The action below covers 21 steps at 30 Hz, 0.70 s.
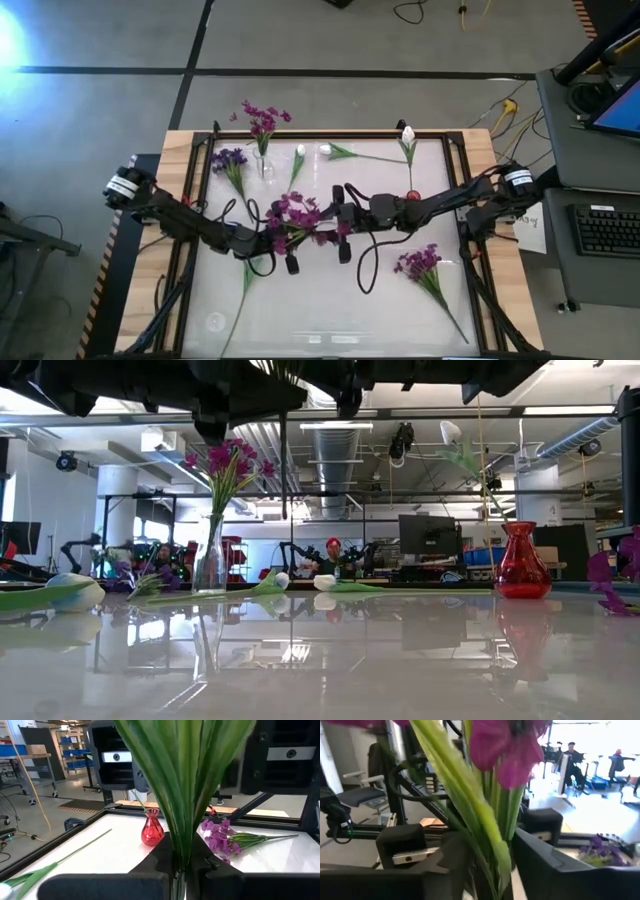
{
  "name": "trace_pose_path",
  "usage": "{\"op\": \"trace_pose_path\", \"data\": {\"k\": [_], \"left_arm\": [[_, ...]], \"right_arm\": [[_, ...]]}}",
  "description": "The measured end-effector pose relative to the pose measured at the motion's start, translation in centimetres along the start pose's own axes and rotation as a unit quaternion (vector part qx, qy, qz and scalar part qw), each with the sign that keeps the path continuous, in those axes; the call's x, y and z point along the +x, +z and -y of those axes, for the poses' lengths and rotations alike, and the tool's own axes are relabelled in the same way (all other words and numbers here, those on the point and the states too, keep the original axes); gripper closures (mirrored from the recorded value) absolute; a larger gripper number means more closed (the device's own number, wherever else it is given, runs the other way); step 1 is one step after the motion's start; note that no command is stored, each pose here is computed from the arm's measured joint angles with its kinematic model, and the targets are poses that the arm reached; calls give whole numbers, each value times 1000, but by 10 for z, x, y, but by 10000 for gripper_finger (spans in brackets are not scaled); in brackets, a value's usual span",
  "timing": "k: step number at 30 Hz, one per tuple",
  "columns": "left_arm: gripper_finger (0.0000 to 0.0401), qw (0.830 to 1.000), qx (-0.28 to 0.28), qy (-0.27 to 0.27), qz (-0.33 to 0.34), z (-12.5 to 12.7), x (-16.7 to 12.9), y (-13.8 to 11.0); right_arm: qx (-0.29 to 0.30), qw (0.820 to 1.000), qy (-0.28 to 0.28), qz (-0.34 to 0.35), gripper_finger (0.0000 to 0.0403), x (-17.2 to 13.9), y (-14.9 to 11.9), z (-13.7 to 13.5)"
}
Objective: Sort flowers into vase by color
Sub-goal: Put the left violet flower into the transparent vase
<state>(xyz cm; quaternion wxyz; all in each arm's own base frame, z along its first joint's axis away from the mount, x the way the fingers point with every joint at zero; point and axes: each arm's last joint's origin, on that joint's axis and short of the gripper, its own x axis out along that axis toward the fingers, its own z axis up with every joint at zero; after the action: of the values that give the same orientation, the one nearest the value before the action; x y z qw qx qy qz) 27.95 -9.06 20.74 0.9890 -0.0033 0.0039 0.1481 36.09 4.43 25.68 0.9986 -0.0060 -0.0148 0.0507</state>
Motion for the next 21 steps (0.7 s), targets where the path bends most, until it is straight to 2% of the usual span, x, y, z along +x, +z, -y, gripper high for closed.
{"op": "trace_pose_path", "data": {"k": [4, 11, 17, 21], "left_arm": [[400, 1000, 0, 2, 2, -2, -2, 2], [401, 995, -2, 94, 24, -23, -23, 15], [401, 979, 12, 194, 55, -58, -48, 39], [401, 969, 21, 236, 76, -87, -59, 53]], "right_arm": [[10, 1000, -2, -21, 211, -7, 7, 0], [15, 998, -2, -59, 161, -23, 22, 1], [22, 996, -3, -85, 142, -29, 23, 1], [29, 996, -4, -89, 141, -29, 22, 1]]}}
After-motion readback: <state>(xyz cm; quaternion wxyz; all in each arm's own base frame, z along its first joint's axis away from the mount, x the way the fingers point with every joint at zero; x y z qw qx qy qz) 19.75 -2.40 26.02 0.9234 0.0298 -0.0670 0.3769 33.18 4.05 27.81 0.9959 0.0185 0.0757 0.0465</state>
